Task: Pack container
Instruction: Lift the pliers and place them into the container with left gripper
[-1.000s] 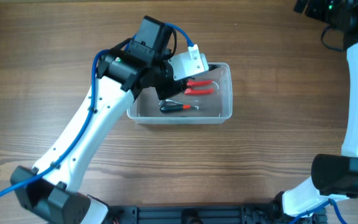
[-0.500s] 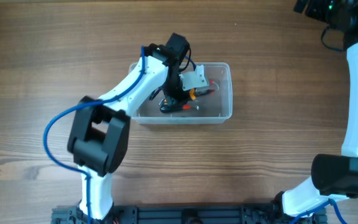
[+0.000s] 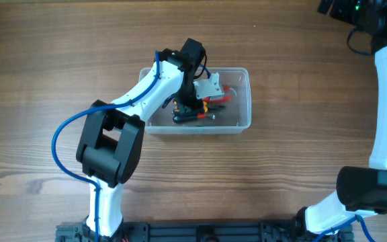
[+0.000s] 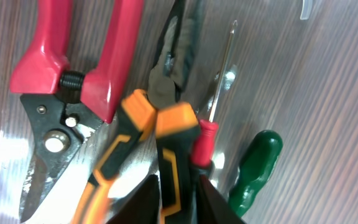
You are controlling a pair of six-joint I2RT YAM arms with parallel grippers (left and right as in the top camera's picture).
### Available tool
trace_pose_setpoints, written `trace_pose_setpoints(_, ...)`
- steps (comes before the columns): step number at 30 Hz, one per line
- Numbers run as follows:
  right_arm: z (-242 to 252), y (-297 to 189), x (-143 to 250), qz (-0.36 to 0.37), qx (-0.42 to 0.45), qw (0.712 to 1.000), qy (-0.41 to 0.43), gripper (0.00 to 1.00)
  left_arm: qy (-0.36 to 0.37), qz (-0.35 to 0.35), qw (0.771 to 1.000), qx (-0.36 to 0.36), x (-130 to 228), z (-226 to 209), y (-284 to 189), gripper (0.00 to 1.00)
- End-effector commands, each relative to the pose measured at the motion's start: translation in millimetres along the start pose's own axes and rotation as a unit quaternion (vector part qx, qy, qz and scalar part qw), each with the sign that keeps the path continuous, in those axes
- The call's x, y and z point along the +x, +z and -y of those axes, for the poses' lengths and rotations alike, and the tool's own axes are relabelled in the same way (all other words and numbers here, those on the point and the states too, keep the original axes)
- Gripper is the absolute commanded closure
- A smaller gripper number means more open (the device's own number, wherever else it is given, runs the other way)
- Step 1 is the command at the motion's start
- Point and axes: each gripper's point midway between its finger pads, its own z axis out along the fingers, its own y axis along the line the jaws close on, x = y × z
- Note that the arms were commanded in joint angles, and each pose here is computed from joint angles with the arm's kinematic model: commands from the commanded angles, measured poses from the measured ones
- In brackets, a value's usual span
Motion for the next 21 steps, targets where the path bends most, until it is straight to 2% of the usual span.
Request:
trace_pose_setpoints(1,1,2,0,0.0,0.006,1.0,0.009,0.0,0.009,0.006,1.0,-0.002,-3,-3,-4,0.75)
trace_pose_setpoints(7,1,2,0,0.0,0.006,1.0,0.009,0.0,0.021,0.033,0.998,-0.056,-15,-10,-44,0.75)
trace_pose_setpoints(10,1,2,0,0.0,0.006,1.0,0.009,0.0,0.017,0.081,0.989,-0.126,-33,-18,-107,0.71)
trace_pose_setpoints(12,1,2,0,0.0,0.006,1.0,0.009,0.0,-0.03,0.145,0.974,-0.173,-48,-25,-162,0.69)
trace_pose_setpoints(14,1,2,0,0.0,0.006,1.0,0.009,0.0,-0.114,0.221,0.945,-0.214,-53,-39,-216,0.61)
trace_pose_setpoints(15,1,2,0,0.0,0.006,1.0,0.009,0.0,-0.165,0.251,0.925,-0.235,-49,-48,-237,0.46)
trace_pose_setpoints(16,1,2,0,0.0,0.006,1.0,0.009,0.0,-0.23,0.277,0.897,-0.257,-40,-61,-258,0.43)
trace_pose_setpoints(17,1,2,0,0.0,0.006,1.0,0.009,0.0,-0.315,0.304,0.854,-0.281,-23,-75,-280,0.44)
trace_pose_setpoints(19,1,2,0,0.0,0.006,1.0,0.009,0.0,-0.418,0.324,0.79,-0.311,10,-93,-306,0.43)
trace_pose_setpoints(20,1,2,0,0.0,0.006,1.0,0.009,0.0,-0.472,0.328,0.747,-0.334,35,-104,-319,0.0)
trace_pose_setpoints(21,1,2,0,0.0,0.006,1.0,0.009,0.0,-0.499,0.329,0.724,-0.345,51,-111,-324,0.0)
